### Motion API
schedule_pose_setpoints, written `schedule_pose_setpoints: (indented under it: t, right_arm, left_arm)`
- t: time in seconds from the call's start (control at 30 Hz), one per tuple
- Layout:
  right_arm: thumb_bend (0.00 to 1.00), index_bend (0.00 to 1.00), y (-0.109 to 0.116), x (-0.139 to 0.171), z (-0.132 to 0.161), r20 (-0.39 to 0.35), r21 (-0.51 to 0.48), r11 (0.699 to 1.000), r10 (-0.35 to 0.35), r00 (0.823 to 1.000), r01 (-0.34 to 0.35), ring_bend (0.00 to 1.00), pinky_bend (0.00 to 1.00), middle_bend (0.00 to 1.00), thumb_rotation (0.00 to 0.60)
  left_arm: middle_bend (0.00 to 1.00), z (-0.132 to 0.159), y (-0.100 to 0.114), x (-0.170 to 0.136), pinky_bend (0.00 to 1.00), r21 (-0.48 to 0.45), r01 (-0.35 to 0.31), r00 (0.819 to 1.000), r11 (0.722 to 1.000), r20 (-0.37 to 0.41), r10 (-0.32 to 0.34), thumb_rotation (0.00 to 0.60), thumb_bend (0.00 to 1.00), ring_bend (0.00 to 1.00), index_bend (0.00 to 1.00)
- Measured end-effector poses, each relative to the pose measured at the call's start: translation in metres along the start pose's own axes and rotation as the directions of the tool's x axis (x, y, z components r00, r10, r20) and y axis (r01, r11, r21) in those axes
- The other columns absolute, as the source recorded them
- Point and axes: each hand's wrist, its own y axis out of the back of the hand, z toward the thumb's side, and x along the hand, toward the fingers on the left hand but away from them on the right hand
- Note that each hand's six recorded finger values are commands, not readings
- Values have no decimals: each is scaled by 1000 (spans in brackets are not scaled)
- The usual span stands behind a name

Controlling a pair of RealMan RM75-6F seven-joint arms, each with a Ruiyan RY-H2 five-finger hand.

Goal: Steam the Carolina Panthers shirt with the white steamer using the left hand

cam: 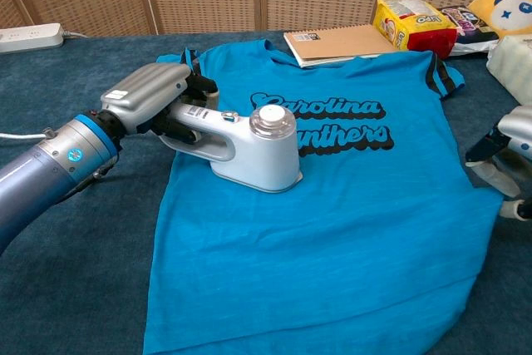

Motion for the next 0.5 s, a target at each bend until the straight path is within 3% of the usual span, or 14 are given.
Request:
schedule_pose_setpoints:
  t: [0.27, 0.5]
  right_arm:
    - [366, 812, -3, -4, 4, -8, -2, 1000, 7, 1000, -7, 753, 779, 739, 600]
    - [367, 811, -3, -4, 4, -7, -1, 1000, 9, 1000, -9, 754, 780, 739, 600]
  left_arm:
    - [734, -35, 14, -14, 805, 42, -5, 998, 999, -62, 7, 600, 477, 680, 688]
    - [734, -42, 16, -14, 805, 49, -5, 996, 999, -84, 9, 600, 477, 679, 688]
